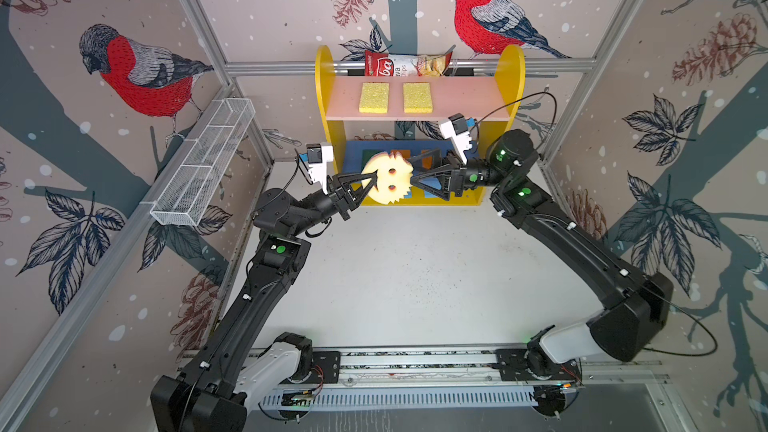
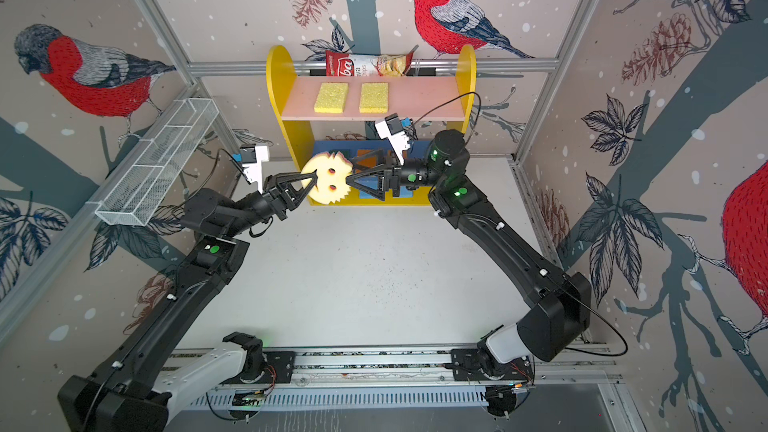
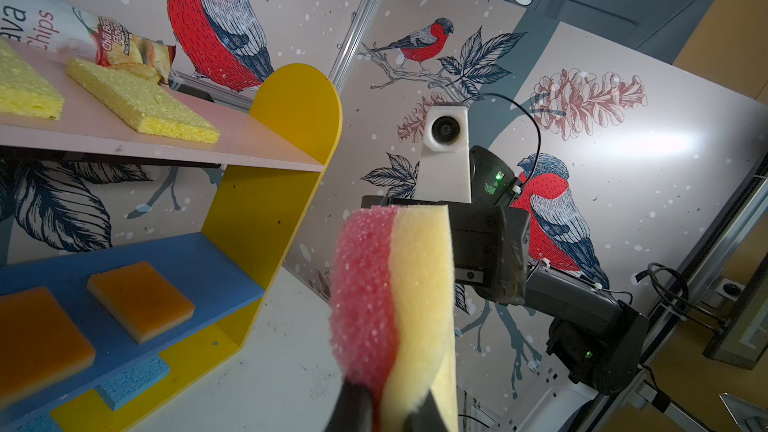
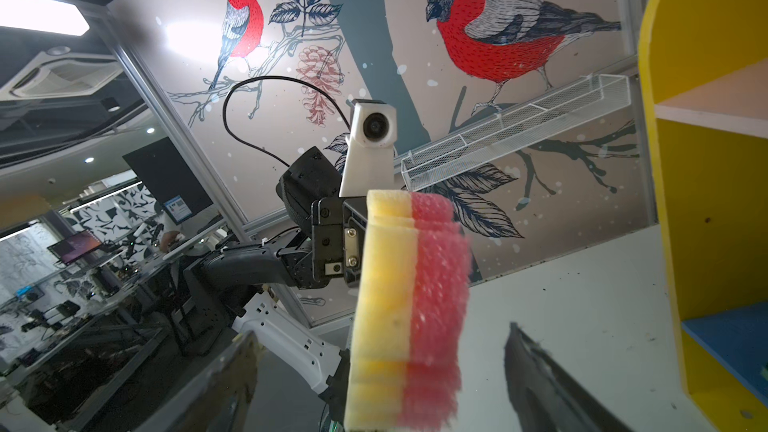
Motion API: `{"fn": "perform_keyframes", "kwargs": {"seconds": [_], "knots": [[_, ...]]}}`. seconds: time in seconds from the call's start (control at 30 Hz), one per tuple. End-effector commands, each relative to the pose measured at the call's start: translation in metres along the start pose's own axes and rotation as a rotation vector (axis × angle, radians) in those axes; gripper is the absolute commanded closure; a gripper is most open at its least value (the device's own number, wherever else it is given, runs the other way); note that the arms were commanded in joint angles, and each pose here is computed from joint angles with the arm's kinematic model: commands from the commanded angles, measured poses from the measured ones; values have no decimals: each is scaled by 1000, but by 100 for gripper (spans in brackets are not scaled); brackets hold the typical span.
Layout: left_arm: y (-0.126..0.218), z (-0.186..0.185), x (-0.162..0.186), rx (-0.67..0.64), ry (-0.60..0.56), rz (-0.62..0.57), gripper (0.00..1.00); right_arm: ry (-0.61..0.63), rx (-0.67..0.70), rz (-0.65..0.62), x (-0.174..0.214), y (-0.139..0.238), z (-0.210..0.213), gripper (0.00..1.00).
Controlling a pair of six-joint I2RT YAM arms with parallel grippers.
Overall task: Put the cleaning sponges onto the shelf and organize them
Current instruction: 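Bring the right gripper to the smiley sponge and grasp it from the left gripper, then carry the smiley sponge onto the pink top shelf with the right gripper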
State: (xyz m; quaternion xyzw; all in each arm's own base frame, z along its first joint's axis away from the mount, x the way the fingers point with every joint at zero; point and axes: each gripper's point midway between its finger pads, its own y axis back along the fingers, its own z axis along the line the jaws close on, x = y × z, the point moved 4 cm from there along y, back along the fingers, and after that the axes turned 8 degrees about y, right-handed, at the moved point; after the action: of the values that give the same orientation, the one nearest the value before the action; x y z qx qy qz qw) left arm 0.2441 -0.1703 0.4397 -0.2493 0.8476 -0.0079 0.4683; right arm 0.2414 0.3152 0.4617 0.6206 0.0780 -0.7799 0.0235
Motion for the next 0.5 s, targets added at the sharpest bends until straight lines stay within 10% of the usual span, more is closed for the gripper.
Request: {"fn": "perform_keyframes", "kwargs": {"seconds": [0.0,0.17,0.47], "knots": [[0,-8,-7,46,-32,-25,100,13,-11,23,1,-8,-4,15],[0,-7,-7,45,-32,-24,100,-7,-25,28,4,-12,-12,32],[7,-5,-14,2,-41,-50,94,-38,11,-5,1,-2,-24,93]]}}
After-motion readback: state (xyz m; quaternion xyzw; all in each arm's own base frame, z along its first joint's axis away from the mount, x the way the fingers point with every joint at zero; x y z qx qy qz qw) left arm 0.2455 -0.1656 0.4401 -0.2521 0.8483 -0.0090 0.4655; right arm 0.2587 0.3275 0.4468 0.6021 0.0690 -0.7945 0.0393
